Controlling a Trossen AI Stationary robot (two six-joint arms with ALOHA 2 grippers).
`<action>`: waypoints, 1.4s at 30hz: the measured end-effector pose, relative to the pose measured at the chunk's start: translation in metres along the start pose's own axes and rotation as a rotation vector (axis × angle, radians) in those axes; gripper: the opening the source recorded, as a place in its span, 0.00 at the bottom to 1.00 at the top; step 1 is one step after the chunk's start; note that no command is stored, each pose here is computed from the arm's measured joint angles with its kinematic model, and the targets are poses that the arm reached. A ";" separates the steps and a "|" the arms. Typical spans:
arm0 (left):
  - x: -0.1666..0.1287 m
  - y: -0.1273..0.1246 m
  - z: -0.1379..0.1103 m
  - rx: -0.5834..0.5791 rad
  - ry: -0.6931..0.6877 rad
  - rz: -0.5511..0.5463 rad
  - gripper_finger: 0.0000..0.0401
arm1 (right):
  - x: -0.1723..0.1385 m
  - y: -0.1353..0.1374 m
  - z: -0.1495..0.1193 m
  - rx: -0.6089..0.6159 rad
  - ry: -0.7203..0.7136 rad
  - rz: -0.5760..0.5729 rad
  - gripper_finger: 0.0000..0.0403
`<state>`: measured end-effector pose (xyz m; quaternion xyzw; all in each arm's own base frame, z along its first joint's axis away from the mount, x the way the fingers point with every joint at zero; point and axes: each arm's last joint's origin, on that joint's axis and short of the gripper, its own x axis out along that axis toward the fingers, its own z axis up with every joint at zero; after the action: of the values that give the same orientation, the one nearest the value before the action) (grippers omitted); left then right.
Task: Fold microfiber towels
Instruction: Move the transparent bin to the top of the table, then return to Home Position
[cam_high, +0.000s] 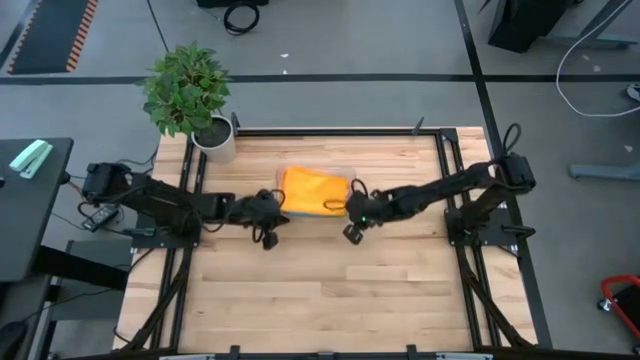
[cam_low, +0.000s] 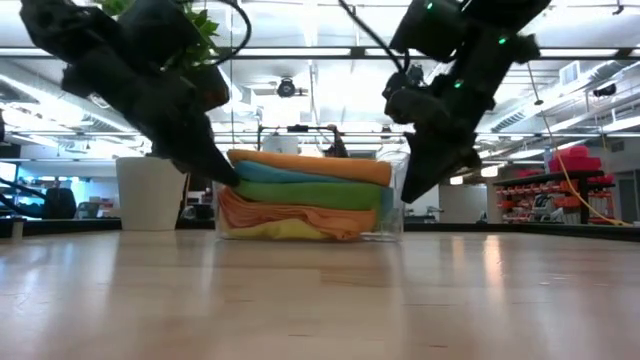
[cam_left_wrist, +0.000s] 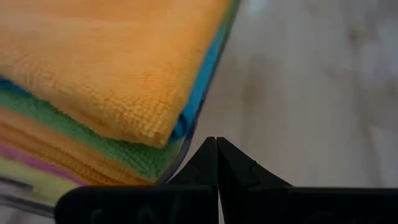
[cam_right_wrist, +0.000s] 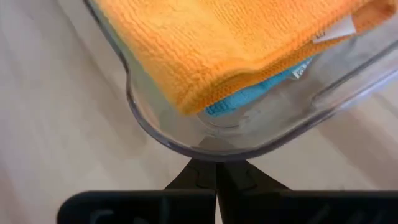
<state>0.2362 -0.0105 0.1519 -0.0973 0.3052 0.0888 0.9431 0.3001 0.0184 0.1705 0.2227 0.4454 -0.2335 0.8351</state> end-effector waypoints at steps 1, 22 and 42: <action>0.001 0.005 0.001 -0.010 -0.002 0.018 0.01 | 0.001 -0.004 0.004 -0.003 -0.002 0.003 0.00; 0.002 0.068 0.015 -0.141 -0.045 0.150 0.01 | 0.014 -0.078 0.054 -0.003 -0.042 -0.037 0.00; -0.045 -0.010 0.016 -0.126 -0.075 -0.164 0.01 | -0.057 0.007 -0.002 0.043 -0.068 0.126 0.00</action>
<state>0.2113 -0.0217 0.1930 -0.1779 0.2546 0.0341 0.9499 0.2743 0.0361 0.2186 0.2603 0.3966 -0.1976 0.8579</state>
